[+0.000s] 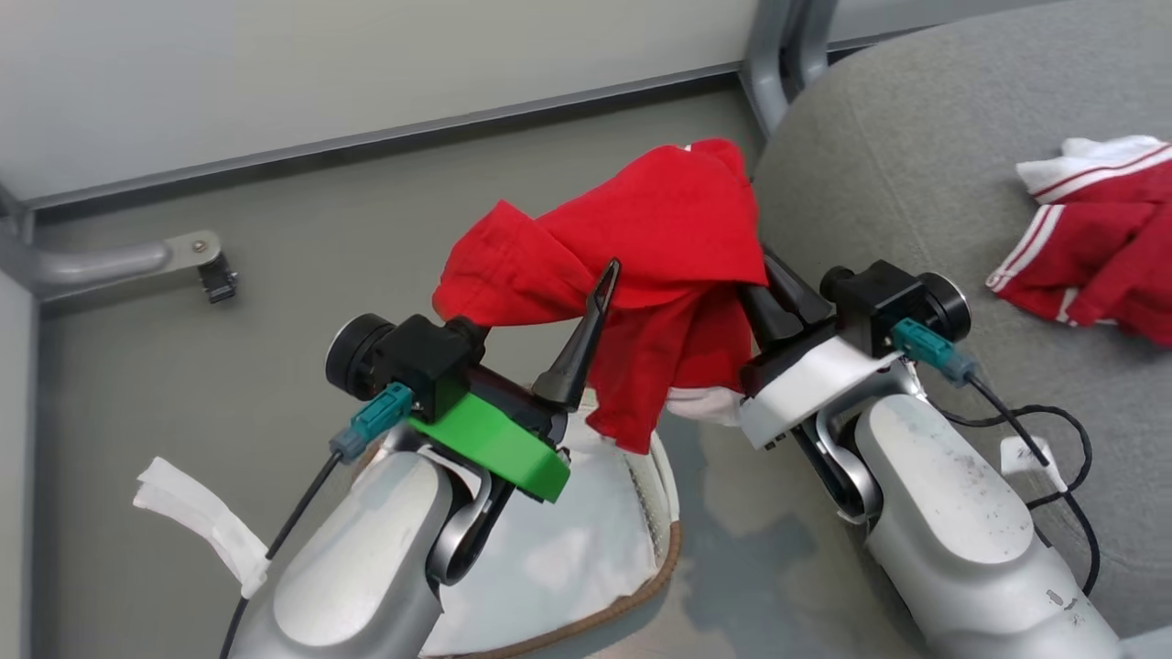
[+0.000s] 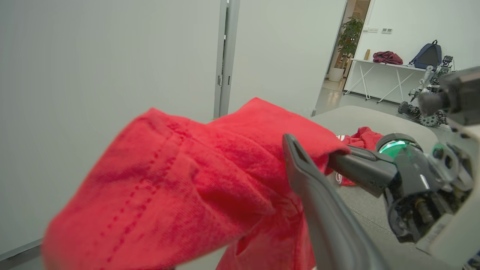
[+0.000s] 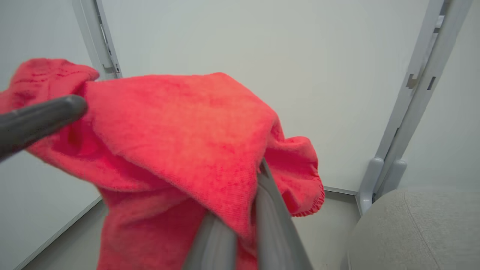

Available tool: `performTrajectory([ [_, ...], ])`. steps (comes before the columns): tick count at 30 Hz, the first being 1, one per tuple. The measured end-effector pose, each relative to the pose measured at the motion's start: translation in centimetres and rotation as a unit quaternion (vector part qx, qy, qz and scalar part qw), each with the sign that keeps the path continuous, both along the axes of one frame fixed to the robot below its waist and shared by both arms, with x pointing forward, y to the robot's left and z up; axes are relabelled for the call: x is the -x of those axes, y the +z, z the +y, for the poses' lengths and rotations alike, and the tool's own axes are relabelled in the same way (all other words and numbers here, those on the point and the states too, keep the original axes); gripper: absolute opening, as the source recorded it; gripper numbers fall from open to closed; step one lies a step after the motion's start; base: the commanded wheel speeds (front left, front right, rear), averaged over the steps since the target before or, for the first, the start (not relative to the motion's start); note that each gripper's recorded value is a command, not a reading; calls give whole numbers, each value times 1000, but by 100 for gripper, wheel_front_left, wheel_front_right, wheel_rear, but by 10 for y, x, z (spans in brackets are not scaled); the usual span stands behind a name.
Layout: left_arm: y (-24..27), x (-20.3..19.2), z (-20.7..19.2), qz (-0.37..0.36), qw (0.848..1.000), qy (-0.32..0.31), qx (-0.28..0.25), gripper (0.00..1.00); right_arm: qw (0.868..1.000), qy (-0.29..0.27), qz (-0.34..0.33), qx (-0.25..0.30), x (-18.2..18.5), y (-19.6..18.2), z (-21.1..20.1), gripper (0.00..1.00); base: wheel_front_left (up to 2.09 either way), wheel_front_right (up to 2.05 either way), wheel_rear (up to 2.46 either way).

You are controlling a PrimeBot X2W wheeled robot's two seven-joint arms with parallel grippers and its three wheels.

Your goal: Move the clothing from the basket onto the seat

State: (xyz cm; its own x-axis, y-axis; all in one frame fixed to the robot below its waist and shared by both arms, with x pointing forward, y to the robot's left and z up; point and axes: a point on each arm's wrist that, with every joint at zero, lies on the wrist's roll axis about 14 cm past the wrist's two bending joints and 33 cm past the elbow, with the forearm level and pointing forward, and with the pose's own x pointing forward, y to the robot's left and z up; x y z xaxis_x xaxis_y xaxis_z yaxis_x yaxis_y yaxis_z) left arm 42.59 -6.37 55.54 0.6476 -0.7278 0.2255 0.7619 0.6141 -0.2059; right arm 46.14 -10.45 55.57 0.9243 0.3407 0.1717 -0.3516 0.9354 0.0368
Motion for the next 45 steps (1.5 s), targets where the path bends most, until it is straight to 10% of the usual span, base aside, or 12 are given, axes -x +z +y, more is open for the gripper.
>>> performTrajectory([
  [29,-50,74,-135,55,969,-239,-6,100,947,-321,3,-6,114,-3,-203,0,0,0,0],
  [37,-69,60,-126,74,972,-224,-15,100,944,-319,-22,80,89,26,-229,0,0,0,0],
  [45,-100,42,-108,98,974,-200,-28,100,912,-358,-66,189,56,90,-292,0,0,0,0],
])
